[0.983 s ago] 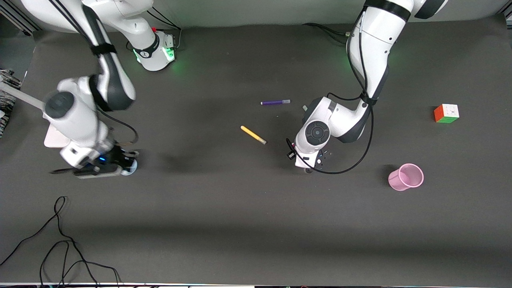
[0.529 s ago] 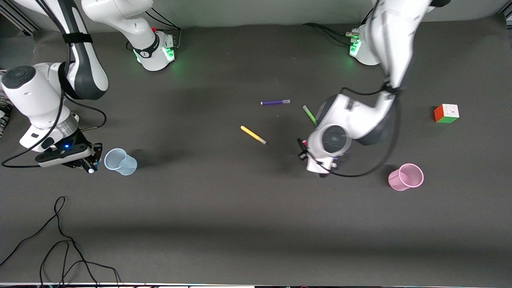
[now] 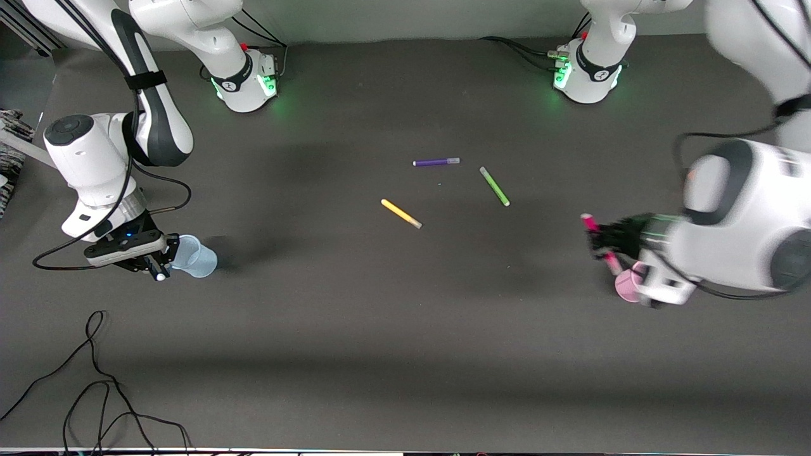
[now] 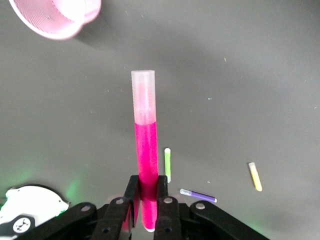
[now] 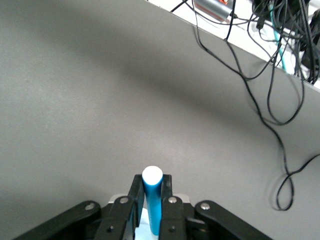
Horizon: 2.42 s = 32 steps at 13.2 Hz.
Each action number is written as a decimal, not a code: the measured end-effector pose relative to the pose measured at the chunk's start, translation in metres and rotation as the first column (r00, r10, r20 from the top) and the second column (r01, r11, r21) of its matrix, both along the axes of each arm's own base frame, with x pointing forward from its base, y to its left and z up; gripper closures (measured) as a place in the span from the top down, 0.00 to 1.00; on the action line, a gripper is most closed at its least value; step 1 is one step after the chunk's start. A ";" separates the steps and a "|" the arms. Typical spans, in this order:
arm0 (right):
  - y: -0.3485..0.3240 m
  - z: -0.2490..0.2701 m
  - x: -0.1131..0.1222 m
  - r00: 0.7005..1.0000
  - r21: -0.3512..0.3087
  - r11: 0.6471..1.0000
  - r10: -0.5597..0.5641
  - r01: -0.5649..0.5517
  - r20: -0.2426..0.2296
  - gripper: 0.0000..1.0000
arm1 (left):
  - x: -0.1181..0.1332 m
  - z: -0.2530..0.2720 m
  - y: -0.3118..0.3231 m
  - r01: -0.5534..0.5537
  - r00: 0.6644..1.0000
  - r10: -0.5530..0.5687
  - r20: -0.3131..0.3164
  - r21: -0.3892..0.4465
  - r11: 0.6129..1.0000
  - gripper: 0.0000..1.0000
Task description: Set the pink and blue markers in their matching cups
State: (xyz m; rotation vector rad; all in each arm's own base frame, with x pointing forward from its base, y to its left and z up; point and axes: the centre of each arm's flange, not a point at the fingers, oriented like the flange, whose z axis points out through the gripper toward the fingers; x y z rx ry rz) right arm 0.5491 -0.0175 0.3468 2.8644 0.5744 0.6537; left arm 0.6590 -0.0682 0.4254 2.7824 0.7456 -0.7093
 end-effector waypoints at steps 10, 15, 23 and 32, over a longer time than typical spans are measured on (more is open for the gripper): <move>-0.003 -0.028 -0.022 0.997 0.067 0.995 -0.078 0.079 -0.013 0.23 | 0.005 -0.126 0.161 -0.218 0.962 0.146 -0.231 -0.323 0.921 0.18; -0.003 -0.029 -0.024 0.996 0.069 0.994 -0.079 0.081 -0.031 0.78 | -0.002 -0.153 0.193 -0.231 0.959 0.148 -0.240 -0.367 0.901 0.18; 0.012 0.103 0.028 0.928 0.117 0.971 -0.161 0.210 -0.335 1.00 | 0.000 -0.166 0.196 -0.141 0.983 0.075 -0.166 -0.438 0.888 0.28; 0.063 0.293 0.007 0.875 0.076 0.973 -0.159 0.217 -0.457 1.00 | 0.029 -0.096 0.160 0.103 0.994 -0.111 -0.016 -0.244 0.964 1.00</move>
